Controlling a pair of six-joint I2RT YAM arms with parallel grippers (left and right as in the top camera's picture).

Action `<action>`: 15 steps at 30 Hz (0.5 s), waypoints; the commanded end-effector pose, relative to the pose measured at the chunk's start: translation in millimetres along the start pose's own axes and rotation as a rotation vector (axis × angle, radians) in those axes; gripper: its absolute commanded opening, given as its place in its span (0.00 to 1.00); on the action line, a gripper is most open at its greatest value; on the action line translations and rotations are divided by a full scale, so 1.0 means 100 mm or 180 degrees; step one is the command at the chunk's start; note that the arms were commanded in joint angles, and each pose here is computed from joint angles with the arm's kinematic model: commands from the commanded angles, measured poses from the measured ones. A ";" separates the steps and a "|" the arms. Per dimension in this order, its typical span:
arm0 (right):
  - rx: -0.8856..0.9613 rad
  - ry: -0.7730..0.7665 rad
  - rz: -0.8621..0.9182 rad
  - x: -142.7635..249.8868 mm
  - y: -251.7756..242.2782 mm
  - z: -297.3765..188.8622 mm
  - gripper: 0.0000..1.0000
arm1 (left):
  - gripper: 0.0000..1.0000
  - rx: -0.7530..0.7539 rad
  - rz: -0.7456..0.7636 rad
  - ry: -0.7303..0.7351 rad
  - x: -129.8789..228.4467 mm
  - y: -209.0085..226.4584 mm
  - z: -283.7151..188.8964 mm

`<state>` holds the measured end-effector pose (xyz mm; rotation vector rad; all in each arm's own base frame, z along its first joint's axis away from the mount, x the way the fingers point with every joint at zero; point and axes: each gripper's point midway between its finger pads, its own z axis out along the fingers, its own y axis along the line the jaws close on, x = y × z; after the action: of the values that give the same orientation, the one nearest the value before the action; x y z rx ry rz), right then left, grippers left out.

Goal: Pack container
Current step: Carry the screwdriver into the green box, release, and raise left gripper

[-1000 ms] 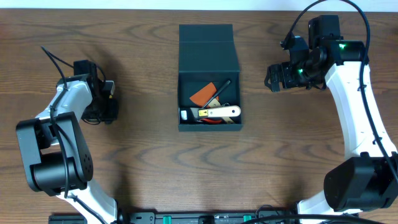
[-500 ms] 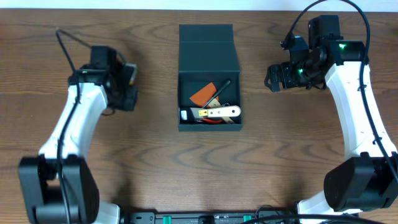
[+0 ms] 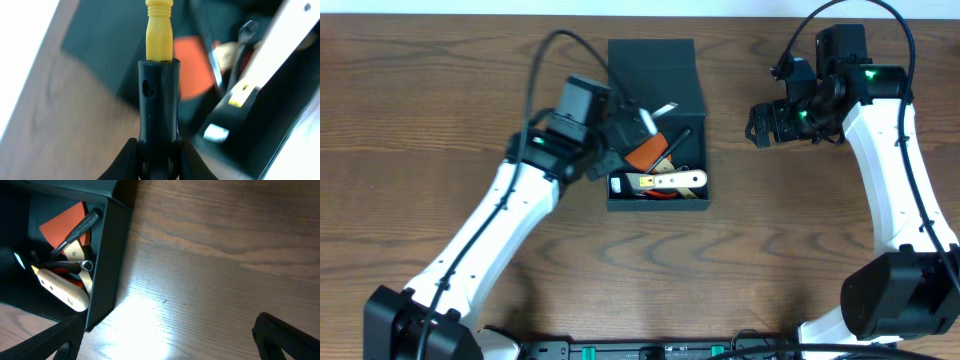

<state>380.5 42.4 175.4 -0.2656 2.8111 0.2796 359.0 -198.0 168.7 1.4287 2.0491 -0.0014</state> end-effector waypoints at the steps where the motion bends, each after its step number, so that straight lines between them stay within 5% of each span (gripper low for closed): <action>1: 0.0000 0.0021 -0.0013 0.01 -0.03 0.01 0.99 | 0.06 0.0033 0.0387 -0.0087 -0.15 -0.06 0.10; 15: 0.0000 0.0021 -0.0013 0.01 -0.03 0.01 0.99 | 0.06 0.0418 0.0402 0.0242 0.08 -0.35 0.76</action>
<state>380.5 42.4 175.4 -0.2656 2.8111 0.2796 360.9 -228.0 101.0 1.6399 2.0487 -0.0227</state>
